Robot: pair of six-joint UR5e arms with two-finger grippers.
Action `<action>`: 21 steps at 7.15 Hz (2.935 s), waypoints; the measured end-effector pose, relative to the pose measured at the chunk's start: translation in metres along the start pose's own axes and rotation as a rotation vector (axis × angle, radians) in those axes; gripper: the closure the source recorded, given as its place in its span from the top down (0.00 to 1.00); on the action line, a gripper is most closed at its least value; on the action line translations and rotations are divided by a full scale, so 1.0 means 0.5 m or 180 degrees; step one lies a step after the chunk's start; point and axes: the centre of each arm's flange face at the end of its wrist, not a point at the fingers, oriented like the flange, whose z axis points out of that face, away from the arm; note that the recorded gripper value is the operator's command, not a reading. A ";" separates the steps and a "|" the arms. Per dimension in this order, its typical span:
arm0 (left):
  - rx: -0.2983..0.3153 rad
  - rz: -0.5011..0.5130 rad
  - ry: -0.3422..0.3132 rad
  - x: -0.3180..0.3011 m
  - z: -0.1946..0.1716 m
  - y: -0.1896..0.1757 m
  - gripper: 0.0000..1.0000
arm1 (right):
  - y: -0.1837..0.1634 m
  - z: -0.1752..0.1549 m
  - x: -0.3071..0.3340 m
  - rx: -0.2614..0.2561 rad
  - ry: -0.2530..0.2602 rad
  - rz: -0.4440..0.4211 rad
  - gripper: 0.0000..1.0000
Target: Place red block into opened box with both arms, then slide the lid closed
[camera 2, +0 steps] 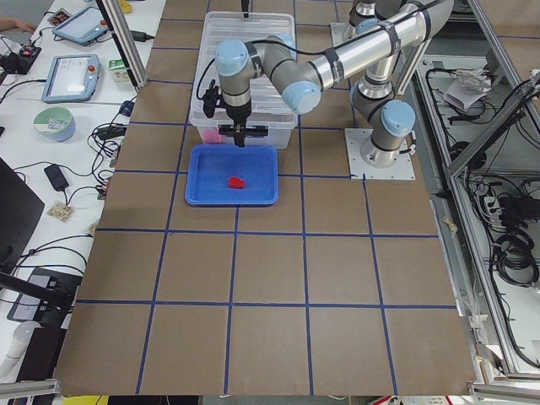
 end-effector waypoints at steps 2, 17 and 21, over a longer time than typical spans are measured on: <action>-0.0010 0.0054 -0.0003 -0.029 0.094 -0.025 1.00 | -0.010 0.011 0.078 -0.0037 0.0031 0.0105 1.00; -0.0040 0.0056 -0.0278 0.034 -0.074 -0.049 0.00 | -0.014 -0.027 0.276 0.0052 0.0005 0.0258 1.00; -0.0060 0.0095 -0.0307 0.364 -0.111 -0.014 0.00 | 0.060 -0.296 0.129 0.0308 -0.0456 0.0190 1.00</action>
